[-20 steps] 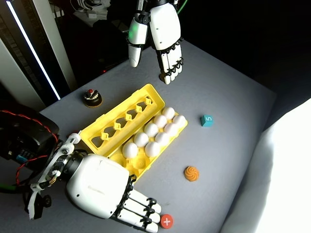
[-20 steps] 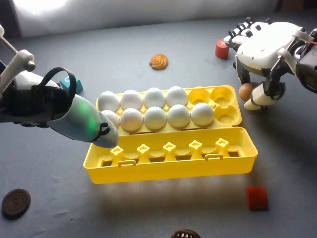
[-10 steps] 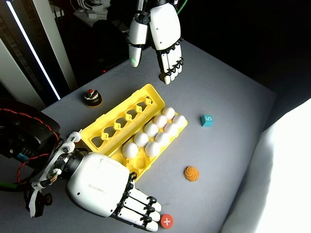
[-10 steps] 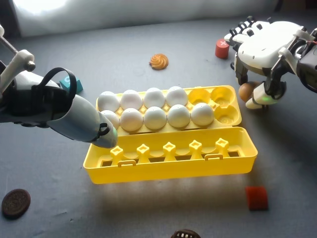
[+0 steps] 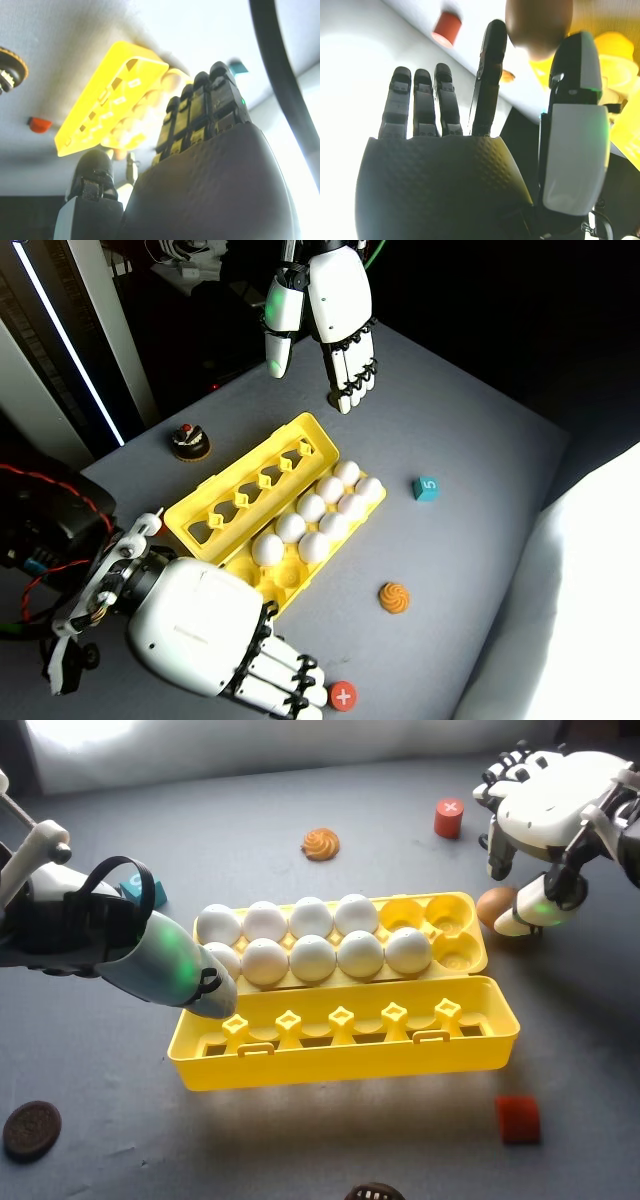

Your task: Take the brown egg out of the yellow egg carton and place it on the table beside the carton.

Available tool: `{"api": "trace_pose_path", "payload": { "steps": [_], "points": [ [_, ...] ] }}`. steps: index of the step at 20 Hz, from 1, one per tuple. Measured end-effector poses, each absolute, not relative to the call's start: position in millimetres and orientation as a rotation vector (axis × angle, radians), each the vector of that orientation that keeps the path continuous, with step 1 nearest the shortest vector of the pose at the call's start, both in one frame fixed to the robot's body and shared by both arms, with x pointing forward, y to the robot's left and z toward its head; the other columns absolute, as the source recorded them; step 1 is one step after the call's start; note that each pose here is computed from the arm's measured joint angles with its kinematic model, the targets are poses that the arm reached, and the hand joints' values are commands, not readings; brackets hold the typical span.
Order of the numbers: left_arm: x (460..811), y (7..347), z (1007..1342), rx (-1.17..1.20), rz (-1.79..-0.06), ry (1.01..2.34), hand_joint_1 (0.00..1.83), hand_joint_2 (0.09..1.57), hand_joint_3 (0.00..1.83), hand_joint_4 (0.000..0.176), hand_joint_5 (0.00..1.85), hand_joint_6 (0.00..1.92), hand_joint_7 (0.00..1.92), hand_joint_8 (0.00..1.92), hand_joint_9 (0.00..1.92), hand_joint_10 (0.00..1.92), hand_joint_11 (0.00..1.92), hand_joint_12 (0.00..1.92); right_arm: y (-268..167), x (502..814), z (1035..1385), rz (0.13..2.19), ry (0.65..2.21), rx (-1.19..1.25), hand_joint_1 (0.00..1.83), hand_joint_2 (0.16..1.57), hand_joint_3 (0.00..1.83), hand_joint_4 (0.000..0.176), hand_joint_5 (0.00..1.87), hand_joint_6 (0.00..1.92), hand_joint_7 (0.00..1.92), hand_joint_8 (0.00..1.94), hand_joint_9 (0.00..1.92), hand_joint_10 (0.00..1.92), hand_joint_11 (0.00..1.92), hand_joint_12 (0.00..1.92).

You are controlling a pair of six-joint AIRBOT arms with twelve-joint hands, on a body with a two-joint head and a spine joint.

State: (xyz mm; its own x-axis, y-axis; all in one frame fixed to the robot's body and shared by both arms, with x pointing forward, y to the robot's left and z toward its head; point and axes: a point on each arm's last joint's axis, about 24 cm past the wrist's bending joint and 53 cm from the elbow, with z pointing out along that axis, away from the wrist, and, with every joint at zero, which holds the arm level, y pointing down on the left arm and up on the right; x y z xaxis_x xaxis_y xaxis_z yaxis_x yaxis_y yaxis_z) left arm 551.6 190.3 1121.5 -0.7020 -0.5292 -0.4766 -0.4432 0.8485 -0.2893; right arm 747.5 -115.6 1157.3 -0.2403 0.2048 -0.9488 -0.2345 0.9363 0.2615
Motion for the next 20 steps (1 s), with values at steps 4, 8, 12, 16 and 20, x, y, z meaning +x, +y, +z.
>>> {"api": "trace_pose_path", "payload": {
  "steps": [4, 8, 12, 16, 20],
  "points": [
    [551.6, 190.5, 1121.5, -0.709, -0.204, 2.463, 0.00, 1.24, 0.00, 0.000, 0.00, 0.00, 0.01, 0.00, 0.00, 0.00, 0.00, 0.00, -118.2, 743.2, 1162.1, 0.411, 1.761, -0.028, 0.67, 0.88, 0.00, 0.156, 0.85, 0.00, 0.02, 0.00, 0.00, 0.00, 0.00, 0.00],
    [551.6, 190.5, 1121.5, -0.709, -0.204, 2.463, 0.00, 1.25, 0.00, 0.000, 0.00, 0.00, 0.00, 0.00, 0.00, 0.00, 0.00, 0.00, -127.0, 736.9, 1169.4, 0.408, 1.756, -0.027, 0.68, 0.88, 0.00, 0.119, 0.82, 0.01, 0.06, 0.02, 0.00, 0.00, 0.00, 0.00],
    [551.6, 190.5, 1121.5, -0.709, -0.204, 2.463, 0.00, 1.25, 0.00, 0.000, 0.00, 0.00, 0.00, 0.00, 0.00, 0.00, 0.00, 0.00, -136.1, 726.8, 1179.3, 0.404, 1.744, -0.021, 0.62, 0.88, 0.00, 0.108, 0.74, 0.00, 0.07, 0.01, 0.00, 0.00, 0.00, 0.00],
    [551.6, 190.3, 1121.5, -0.709, -0.205, 2.463, 0.00, 1.25, 0.00, 0.000, 0.00, 0.00, 0.02, 0.01, 0.00, 0.00, 0.00, 0.00, -135.5, 712.6, 1201.4, 0.430, 1.714, -0.023, 0.58, 0.86, 0.00, 0.074, 0.88, 0.02, 0.30, 0.00, 0.14, 0.01, 0.03, 0.03],
    [552.5, 191.4, 1122.6, -0.708, -0.201, 2.458, 0.00, 1.25, 0.00, 0.000, 0.02, 0.01, 0.03, 0.01, 0.02, 0.01, 0.00, 0.00, -142.8, 684.8, 1225.1, 0.423, 1.678, -0.030, 0.64, 0.85, 0.00, 0.000, 0.74, 1.75, 0.66, 1.73, 0.52, 1.69, 0.22, 1.76]
  ]
}}
